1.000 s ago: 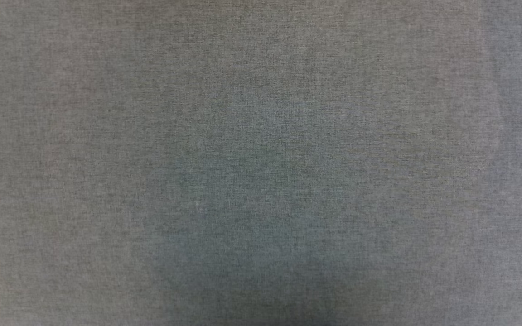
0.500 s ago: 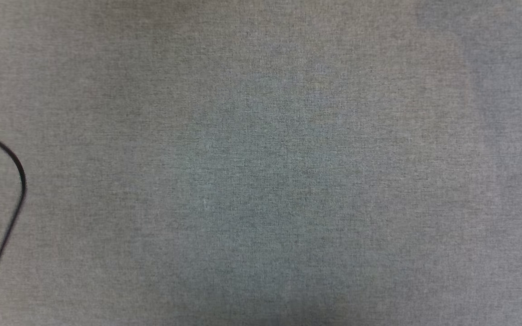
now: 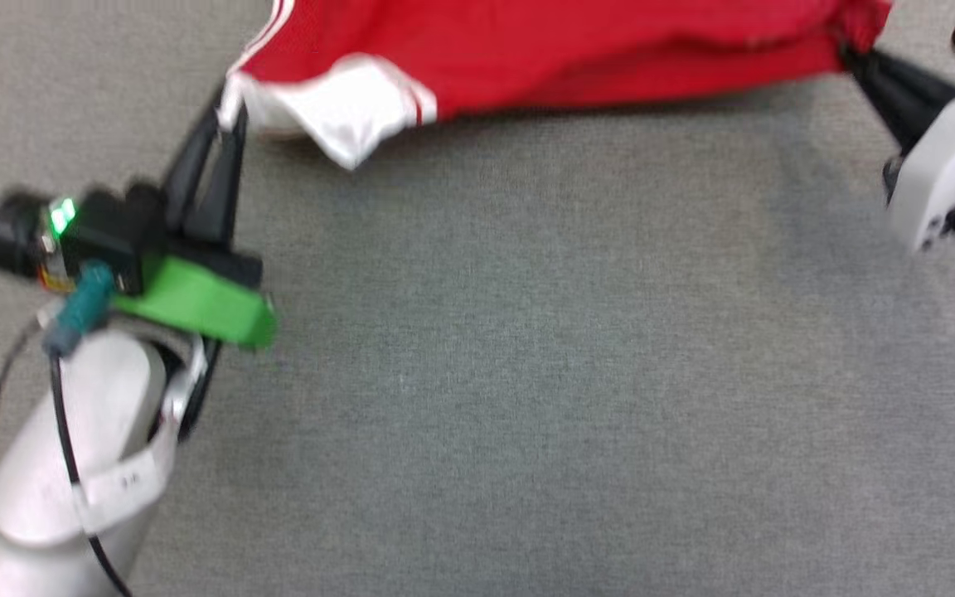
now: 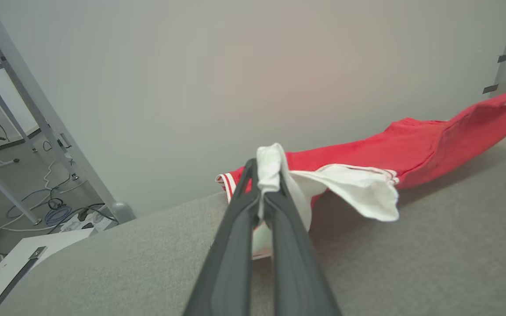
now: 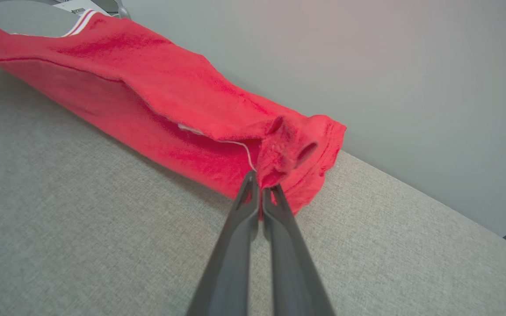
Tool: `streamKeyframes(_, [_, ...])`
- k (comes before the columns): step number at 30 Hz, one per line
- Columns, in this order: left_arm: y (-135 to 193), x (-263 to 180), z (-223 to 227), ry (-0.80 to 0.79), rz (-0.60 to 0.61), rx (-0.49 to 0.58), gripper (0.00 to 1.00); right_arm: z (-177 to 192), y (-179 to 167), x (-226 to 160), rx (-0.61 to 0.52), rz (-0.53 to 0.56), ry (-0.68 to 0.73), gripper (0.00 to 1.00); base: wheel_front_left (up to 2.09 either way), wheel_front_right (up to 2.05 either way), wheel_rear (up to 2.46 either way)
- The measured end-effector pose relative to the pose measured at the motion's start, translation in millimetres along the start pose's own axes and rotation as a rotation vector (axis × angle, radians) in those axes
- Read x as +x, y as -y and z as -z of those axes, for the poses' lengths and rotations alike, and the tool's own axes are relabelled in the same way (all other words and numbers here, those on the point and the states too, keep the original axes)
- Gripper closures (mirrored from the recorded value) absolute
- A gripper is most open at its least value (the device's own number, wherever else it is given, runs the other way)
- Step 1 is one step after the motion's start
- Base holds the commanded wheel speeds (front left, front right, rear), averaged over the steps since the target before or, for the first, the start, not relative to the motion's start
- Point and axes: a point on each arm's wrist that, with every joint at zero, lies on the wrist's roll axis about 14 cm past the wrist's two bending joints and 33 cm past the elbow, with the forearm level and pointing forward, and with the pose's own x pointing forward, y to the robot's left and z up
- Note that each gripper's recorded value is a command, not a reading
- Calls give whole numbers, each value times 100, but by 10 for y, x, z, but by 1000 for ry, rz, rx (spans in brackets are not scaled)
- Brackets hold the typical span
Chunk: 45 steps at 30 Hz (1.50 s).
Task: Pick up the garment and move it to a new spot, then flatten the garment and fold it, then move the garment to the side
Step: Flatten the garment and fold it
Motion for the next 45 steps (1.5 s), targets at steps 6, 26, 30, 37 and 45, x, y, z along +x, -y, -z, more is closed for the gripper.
streamKeyframes(6, [206,-671,217,-138,-16,-77,100,303,-228,-430,59,-14,-54,100,0,0,0])
streamKeyframes(26, [868,-2128,522,-398,-70,-346,100,1146,-758,-1663,240,35,-182,100,0,0,0])
streamKeyframes(30, [936,-2282,582,-429,-73,-370,100,1282,-870,-1825,270,38,-205,100,0,0,0])
streamKeyframes(37, [965,-2441,648,-459,-96,-394,100,1377,-936,-2013,304,70,-218,100,0,0,0])
streamKeyframes(45, [837,-2134,495,-381,-44,-312,100,1144,-884,-1914,309,99,-150,100,0,0,0])
